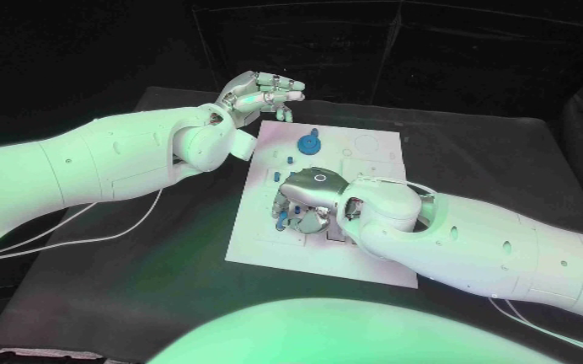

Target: Assemble the parts on the task board

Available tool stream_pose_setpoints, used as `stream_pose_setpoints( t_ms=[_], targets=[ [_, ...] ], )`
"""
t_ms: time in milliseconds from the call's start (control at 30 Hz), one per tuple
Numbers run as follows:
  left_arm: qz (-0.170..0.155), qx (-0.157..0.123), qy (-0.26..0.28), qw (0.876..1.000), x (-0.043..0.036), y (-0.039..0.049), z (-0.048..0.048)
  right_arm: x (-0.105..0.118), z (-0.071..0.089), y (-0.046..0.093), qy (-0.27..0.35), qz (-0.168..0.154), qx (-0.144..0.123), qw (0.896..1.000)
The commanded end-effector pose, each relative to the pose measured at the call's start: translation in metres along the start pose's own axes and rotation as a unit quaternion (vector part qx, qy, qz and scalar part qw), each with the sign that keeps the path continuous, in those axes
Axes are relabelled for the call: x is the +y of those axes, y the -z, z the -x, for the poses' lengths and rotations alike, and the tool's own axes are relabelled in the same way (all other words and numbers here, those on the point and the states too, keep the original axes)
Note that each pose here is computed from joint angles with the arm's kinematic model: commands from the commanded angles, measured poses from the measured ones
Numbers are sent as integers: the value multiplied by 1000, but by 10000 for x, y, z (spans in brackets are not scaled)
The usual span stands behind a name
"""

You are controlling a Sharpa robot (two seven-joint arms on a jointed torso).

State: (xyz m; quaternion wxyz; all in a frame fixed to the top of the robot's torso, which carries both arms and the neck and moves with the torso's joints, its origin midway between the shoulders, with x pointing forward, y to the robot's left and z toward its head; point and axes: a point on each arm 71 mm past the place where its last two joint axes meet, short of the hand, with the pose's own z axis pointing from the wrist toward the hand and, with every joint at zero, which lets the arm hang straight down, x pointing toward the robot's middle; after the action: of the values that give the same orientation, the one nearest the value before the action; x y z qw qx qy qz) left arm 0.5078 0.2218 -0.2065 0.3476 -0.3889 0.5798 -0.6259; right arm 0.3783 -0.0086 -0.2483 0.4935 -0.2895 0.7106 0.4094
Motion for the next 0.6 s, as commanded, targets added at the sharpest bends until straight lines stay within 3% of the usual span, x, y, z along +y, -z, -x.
stream_pose_setpoints(
  t_ms=[33,600],
  targets=[
    [-5,4,4,1000,-19,-5,-10,8,-35,-4,5,2,10,1000],
    [-4,4,4,1000,-19,-4,-11,27,-79,-41,23,-1,18,1000]
  ],
)
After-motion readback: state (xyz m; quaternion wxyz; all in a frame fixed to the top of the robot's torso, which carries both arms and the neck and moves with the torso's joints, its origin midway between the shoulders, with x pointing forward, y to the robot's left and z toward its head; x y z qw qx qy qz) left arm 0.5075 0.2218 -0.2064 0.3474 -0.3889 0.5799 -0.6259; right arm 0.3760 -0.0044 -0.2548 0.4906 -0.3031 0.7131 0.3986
